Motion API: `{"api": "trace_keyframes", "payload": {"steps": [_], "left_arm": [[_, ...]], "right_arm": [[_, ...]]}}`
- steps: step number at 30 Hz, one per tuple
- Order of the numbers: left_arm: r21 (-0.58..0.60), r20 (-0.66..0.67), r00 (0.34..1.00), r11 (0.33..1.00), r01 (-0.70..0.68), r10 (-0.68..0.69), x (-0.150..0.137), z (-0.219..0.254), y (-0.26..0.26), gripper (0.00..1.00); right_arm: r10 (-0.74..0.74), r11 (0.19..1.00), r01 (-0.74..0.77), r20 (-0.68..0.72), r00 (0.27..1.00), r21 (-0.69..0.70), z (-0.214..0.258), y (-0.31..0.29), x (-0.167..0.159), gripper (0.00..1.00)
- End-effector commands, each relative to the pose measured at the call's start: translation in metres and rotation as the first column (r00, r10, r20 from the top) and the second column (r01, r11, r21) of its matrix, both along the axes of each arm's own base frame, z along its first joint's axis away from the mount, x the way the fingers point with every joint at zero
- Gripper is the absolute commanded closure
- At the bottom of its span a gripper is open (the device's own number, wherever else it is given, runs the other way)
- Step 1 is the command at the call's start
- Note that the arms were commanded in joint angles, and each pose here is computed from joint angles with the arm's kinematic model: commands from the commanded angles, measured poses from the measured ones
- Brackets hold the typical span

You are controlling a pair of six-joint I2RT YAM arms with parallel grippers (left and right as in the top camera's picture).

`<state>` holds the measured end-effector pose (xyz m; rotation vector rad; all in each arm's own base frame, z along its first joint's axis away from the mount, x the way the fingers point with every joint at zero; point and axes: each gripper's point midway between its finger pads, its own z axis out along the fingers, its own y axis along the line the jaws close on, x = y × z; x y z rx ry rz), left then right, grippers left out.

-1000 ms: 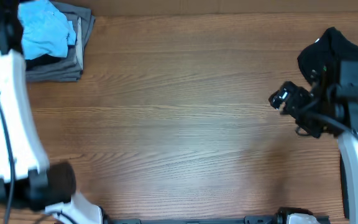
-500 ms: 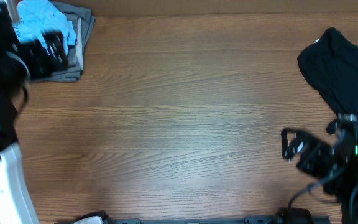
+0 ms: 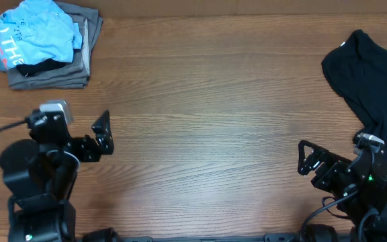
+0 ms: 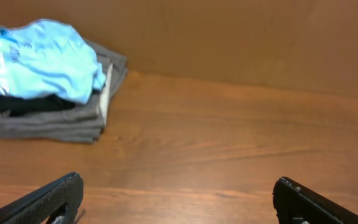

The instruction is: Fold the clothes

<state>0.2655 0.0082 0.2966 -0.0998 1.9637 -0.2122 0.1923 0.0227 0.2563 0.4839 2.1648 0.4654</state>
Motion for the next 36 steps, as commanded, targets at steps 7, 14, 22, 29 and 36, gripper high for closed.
{"api": "trace_keyframes", "payload": {"steps": [7,14,22,29,36], "left_arm": [[-0.056,-0.170,0.985,0.998,0.009,-0.018,0.008,-0.064,-0.001,0.00],[-0.081,-0.269,0.963,0.997,0.002,-0.023,0.017,-0.090,0.001,0.00],[-0.109,-0.383,0.923,0.994,-0.010,-0.033,0.027,-0.123,0.003,0.00],[-0.134,-0.482,0.875,0.991,-0.024,-0.044,0.032,-0.154,0.005,0.00],[-0.155,-0.570,0.820,0.987,-0.039,-0.057,0.033,-0.184,0.005,0.00]], "right_arm": [[0.007,1.000,-0.007,0.013,1.000,-0.008,-0.002,0.000,0.005,0.00],[0.007,1.000,-0.007,0.003,1.000,-0.008,-0.004,0.000,0.004,0.00],[0.007,1.000,-0.007,0.003,1.000,-0.008,-0.004,0.000,0.004,0.00],[-0.037,0.998,0.037,0.004,0.999,-0.056,-0.005,-0.010,0.003,0.00],[-0.020,0.999,0.026,0.120,0.993,-0.046,-0.007,-0.006,0.003,0.00]]}}
